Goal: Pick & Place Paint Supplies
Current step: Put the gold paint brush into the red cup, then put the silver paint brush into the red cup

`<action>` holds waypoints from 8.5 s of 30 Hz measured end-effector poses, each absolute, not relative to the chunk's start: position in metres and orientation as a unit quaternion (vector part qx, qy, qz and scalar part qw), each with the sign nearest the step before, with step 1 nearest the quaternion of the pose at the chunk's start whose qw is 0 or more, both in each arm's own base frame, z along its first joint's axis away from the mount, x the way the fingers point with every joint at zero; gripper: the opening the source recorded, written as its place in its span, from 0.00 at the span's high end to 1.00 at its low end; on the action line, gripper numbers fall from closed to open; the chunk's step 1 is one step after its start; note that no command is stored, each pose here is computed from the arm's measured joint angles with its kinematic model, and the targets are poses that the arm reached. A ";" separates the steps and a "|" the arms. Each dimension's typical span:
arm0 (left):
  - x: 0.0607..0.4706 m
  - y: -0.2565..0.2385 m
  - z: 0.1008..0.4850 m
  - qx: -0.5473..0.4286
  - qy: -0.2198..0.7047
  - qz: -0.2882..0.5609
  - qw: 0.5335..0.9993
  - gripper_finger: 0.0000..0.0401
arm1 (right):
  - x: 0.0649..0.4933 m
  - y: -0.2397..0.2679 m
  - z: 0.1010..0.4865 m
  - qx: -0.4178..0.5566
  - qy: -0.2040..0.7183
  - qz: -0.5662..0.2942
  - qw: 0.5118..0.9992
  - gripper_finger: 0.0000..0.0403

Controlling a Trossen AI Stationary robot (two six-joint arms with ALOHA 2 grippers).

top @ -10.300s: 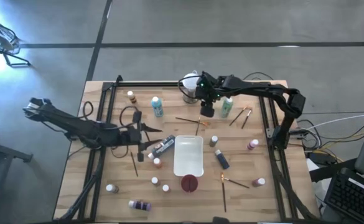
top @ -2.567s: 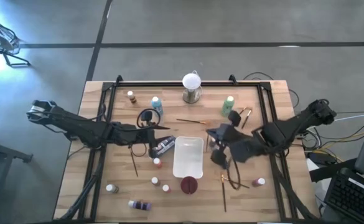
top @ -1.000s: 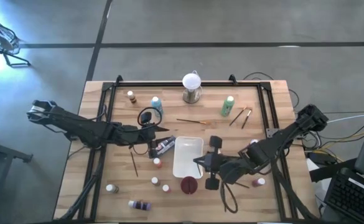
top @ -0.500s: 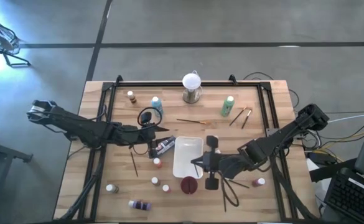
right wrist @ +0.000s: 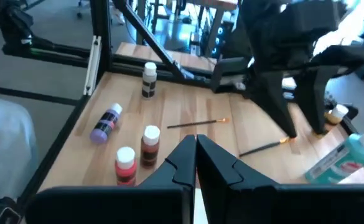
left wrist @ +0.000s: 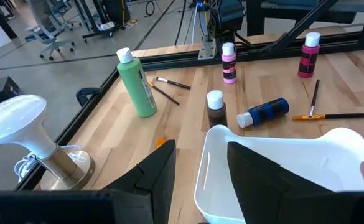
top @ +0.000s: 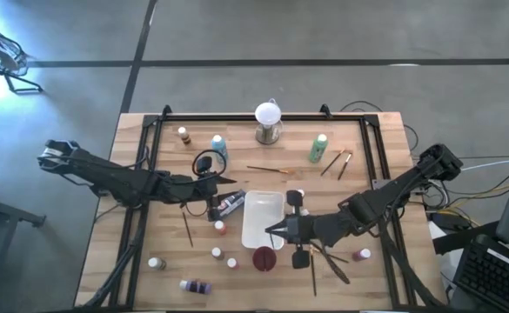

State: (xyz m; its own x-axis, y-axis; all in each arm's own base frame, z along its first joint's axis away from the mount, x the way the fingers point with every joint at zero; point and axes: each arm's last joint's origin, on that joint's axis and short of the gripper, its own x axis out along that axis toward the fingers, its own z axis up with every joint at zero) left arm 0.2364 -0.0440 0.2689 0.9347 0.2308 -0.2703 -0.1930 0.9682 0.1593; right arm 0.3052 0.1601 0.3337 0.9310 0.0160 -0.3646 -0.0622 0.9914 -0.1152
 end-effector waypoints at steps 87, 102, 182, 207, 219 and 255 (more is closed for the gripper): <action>0.236 -0.044 0.268 0.065 0.145 0.109 0.981 0.62 | 0.328 0.148 0.196 0.034 0.200 0.133 0.970 0.98; 0.236 -0.044 0.268 0.065 0.146 0.108 0.981 0.62 | 0.326 0.149 0.215 0.042 0.193 0.163 0.967 0.67; 0.240 -0.045 0.285 0.009 0.063 0.114 0.991 0.62 | 0.205 0.084 0.360 -0.011 0.059 0.079 0.995 0.84; 0.239 -0.045 0.284 0.010 0.067 0.114 0.991 0.62 | 0.205 0.084 0.360 -0.009 0.059 0.078 0.995 0.69; 0.239 -0.045 0.284 0.018 0.068 0.114 0.991 0.62 | 0.205 0.084 0.360 -0.009 0.059 0.078 0.995 0.61; 0.208 -0.039 0.282 0.050 0.162 0.072 0.983 0.62 | 0.206 0.083 0.363 -0.037 0.037 0.083 0.995 0.56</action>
